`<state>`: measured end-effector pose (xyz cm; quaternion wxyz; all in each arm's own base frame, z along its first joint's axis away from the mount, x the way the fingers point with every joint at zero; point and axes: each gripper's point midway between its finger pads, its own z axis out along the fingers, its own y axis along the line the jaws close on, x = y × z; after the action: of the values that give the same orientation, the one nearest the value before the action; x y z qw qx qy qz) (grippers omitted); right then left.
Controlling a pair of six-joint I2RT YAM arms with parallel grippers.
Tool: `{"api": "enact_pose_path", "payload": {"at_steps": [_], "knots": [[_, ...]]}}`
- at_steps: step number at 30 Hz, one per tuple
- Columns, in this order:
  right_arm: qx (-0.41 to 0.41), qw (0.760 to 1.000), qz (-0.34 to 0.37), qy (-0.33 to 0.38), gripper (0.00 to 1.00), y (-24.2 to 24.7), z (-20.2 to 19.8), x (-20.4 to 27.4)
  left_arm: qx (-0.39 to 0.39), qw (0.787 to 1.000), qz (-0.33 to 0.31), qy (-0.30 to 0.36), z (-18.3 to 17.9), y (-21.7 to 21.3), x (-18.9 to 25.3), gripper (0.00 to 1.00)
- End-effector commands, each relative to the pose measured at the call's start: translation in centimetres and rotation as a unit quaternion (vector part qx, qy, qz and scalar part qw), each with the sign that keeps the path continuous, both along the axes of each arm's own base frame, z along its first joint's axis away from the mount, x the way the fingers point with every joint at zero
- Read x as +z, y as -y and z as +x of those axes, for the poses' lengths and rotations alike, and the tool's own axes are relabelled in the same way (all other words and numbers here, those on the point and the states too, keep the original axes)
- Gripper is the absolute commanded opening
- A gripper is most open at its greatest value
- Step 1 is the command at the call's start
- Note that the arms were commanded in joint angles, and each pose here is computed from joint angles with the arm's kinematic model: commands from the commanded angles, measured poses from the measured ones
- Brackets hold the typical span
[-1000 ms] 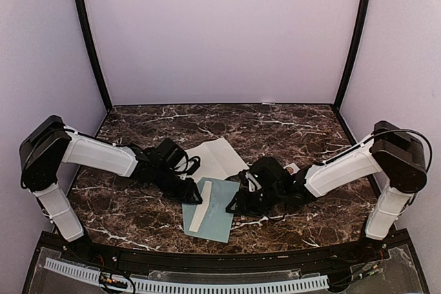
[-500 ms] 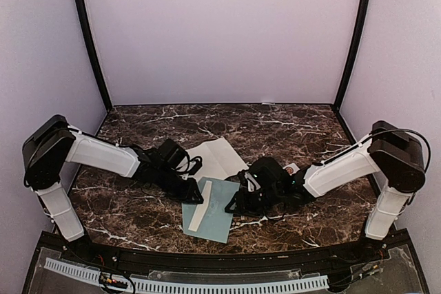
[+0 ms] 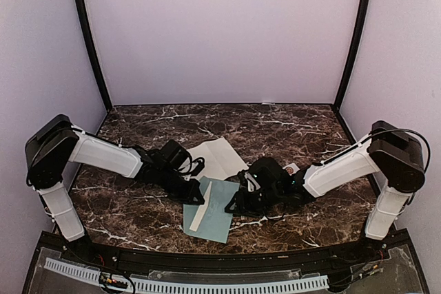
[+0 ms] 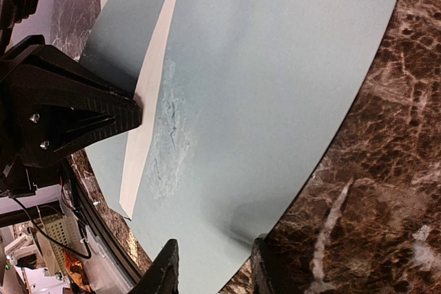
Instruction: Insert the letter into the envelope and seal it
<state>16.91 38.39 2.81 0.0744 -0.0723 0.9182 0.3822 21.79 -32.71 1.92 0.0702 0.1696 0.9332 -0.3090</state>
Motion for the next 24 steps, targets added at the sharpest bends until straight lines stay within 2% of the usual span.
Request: {"api": "enact_pose_path", "payload": {"at_steps": [1,8,13,20,24], "knots": [[0.005,1.000,0.001,-0.002,0.33,-0.6,-0.2,-0.6,-0.015,0.999,0.030,-0.039,-2.4,-0.6,-2.0,0.05],[0.005,1.000,0.001,-0.001,0.33,-0.6,-0.2,-0.5,-0.017,0.999,0.023,-0.042,-2.7,-0.1,-1.7,0.05],[0.000,1.000,-0.001,0.002,0.33,-0.3,-0.1,-0.2,-0.009,0.999,0.038,-0.016,-2.0,-0.6,-1.1,0.06],[-0.006,1.000,-0.004,0.007,0.33,0.3,-0.2,0.4,-0.001,0.999,0.047,0.016,-1.4,-1.3,1.3,0.25],[-0.005,1.000,-0.004,0.004,0.34,0.8,-0.6,0.6,0.000,0.999,0.043,0.007,-2.1,-1.6,1.9,0.30]]}}
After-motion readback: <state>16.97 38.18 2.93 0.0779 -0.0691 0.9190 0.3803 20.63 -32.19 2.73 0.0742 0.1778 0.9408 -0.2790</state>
